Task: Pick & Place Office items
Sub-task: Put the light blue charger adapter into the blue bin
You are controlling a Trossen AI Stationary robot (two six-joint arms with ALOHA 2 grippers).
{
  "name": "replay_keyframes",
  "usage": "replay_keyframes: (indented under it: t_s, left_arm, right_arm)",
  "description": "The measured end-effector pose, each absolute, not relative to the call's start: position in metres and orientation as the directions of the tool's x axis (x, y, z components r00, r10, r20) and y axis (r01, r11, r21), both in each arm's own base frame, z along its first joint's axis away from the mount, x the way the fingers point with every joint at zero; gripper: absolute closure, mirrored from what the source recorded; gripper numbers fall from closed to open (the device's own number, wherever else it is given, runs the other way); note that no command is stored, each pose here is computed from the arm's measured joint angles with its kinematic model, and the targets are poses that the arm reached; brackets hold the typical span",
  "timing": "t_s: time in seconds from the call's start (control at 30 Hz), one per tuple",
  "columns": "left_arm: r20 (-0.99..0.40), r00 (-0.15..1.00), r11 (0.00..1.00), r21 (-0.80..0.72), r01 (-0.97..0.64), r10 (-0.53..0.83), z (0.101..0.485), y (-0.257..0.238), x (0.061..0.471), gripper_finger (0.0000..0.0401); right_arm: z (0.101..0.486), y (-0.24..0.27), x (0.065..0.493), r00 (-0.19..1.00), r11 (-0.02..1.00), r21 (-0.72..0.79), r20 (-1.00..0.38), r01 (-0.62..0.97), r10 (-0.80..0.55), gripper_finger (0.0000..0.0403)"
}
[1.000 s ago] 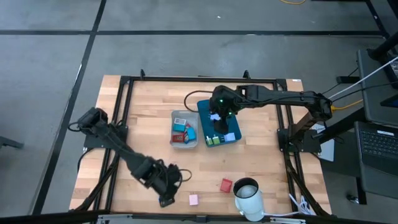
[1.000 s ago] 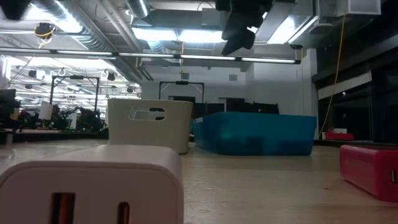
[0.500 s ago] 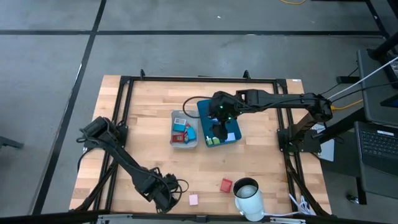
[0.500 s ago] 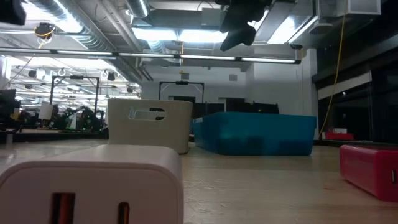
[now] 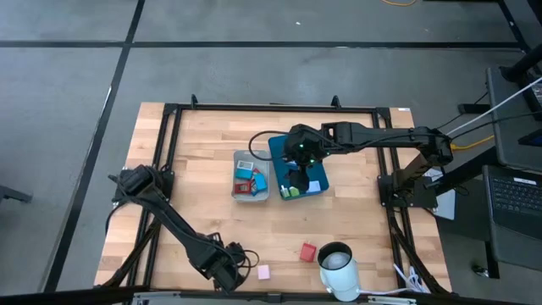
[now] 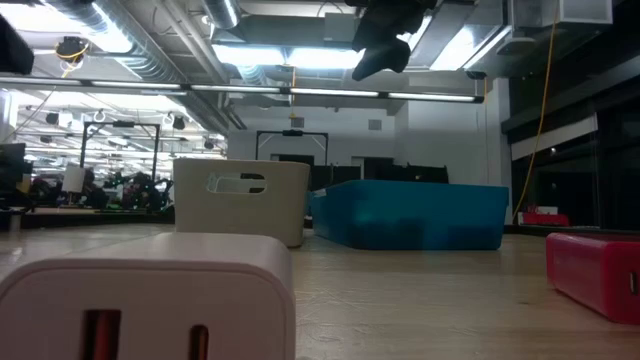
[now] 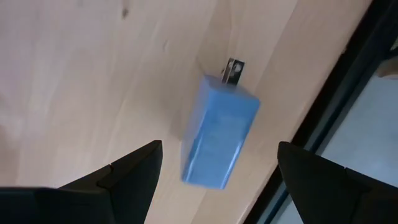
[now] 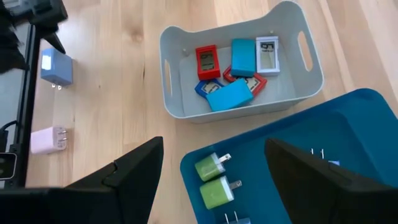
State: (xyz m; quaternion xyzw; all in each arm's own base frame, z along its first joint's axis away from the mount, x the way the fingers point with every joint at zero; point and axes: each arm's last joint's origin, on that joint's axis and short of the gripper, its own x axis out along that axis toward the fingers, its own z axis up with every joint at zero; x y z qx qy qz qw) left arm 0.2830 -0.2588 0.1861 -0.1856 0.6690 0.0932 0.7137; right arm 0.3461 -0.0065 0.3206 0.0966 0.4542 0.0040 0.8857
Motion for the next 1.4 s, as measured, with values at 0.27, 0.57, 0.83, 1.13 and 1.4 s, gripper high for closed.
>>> replay_keyframes:
  t_s: [0.27,0.57,0.83,1.13,1.4]
  left_arm:
    - [-0.995,0.043,0.906,-0.101,-0.411,-0.091,0.163,-0.263,0.287,0.009]
    - [-0.996,0.006,0.896,-0.079,-0.437,-0.085,0.15,-0.264,0.289,0.025]
    - [-0.992,0.071,0.887,-0.122,-0.444,-0.101,0.172,-0.249,0.298,0.0291]
    - [-0.958,0.285,0.877,-0.117,-0.466,0.023,0.214,-0.198,0.322,0.0291]
    - [-0.766,0.612,0.866,-0.157,-0.475,0.196,0.264,-0.114,0.367,0.0291]
  right_arm:
    - [0.321,-0.007,0.346,0.588,0.983,0.16,-0.805,0.091,0.077,0.0119]
    - [0.325,-0.007,0.348,0.627,0.979,0.176,-0.775,0.099,0.076,0.0119]
    - [0.394,-0.017,0.344,0.775,0.98,0.179,-0.63,0.084,0.049,0.0119]
    - [0.507,-0.025,0.277,0.921,0.996,0.035,-0.384,0.087,-0.067,0.0119]
    - [0.527,-0.022,0.194,0.921,0.988,-0.094,-0.36,0.121,-0.147,0.0119]
